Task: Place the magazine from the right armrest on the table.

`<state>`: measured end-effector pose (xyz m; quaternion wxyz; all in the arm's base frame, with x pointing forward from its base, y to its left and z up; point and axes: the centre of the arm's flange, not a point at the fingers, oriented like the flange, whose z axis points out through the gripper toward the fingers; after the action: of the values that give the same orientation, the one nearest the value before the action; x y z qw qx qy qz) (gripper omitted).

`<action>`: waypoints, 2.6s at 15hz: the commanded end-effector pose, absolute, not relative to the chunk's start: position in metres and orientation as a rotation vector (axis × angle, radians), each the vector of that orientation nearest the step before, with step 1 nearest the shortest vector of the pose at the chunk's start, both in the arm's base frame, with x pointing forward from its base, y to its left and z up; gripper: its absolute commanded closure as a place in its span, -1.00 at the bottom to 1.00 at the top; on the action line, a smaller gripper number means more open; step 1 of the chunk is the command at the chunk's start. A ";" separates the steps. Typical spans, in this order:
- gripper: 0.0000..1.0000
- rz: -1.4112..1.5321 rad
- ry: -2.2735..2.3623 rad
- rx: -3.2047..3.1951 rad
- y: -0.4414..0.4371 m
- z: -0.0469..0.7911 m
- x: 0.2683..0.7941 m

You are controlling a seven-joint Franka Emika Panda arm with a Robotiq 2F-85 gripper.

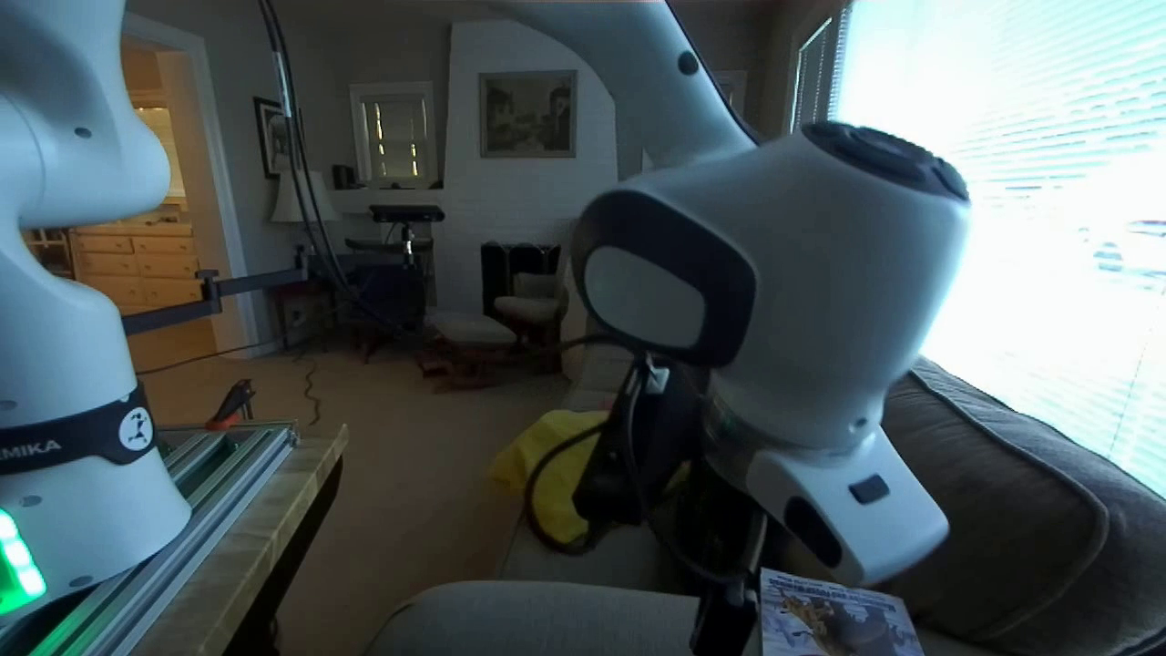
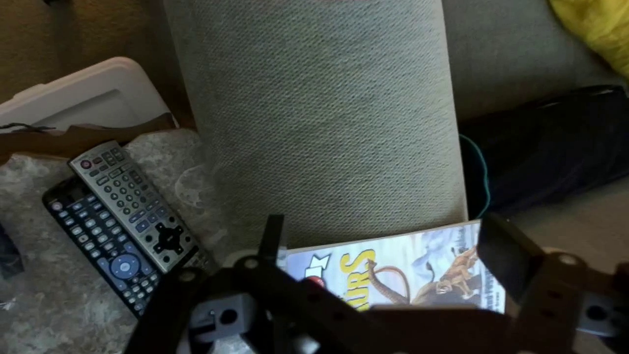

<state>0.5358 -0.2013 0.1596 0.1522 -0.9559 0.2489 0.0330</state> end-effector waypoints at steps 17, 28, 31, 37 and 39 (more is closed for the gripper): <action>-1.00 -0.044 0.727 -2.691 -0.259 0.092 0.580; -1.00 -0.238 0.221 -2.545 -0.297 0.057 0.576; -1.00 -0.254 0.103 -2.467 -0.294 0.040 0.571; -1.00 -0.225 0.132 -2.414 -0.300 0.012 0.565; -1.00 -0.247 0.204 -2.402 -0.303 0.004 0.570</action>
<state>0.5586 -0.2934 0.0181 0.3330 -0.9386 0.0474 -0.0773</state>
